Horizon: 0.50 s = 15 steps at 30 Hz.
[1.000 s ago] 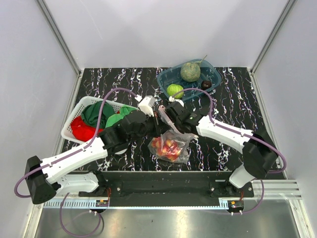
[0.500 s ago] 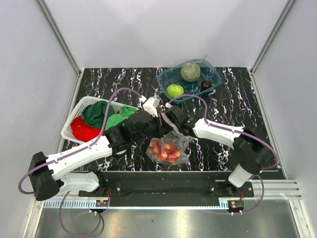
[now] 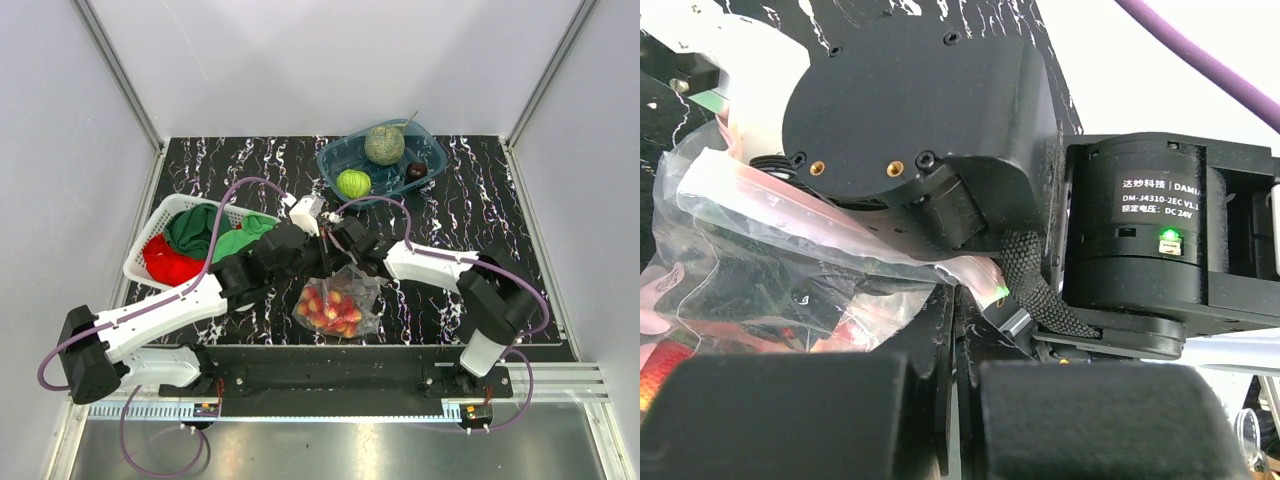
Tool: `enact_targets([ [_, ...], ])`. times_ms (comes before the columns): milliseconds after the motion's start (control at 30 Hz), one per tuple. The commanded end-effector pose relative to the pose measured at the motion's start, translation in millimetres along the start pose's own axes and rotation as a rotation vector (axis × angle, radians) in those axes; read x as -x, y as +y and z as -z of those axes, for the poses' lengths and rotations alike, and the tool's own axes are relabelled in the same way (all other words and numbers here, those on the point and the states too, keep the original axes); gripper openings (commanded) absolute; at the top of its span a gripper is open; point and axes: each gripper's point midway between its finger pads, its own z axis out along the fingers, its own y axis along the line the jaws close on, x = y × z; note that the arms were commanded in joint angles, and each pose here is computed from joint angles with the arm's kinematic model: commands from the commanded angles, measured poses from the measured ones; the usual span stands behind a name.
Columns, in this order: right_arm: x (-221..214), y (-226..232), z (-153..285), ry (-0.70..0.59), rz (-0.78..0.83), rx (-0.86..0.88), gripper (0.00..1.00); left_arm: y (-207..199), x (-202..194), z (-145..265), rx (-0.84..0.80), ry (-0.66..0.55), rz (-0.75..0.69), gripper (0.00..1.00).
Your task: Open the zip-top bag and remove the fake food
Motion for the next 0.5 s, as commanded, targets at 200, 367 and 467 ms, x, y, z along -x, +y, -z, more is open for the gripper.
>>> enact_targets([
  [200,48.5,17.1,79.2,-0.229,0.113,-0.001,0.0,-20.5,23.7,16.8,-0.077,-0.099,0.02,0.0],
  [367,67.2,21.7,132.5,-0.368,0.161,-0.009,0.0,-14.5,33.2,27.1,-0.045,-0.15,0.036,0.0],
  [467,75.6,33.6,166.2,-0.451,0.196,0.04,0.0,-16.8,40.3,33.3,-0.048,-0.177,0.038,0.0],
])
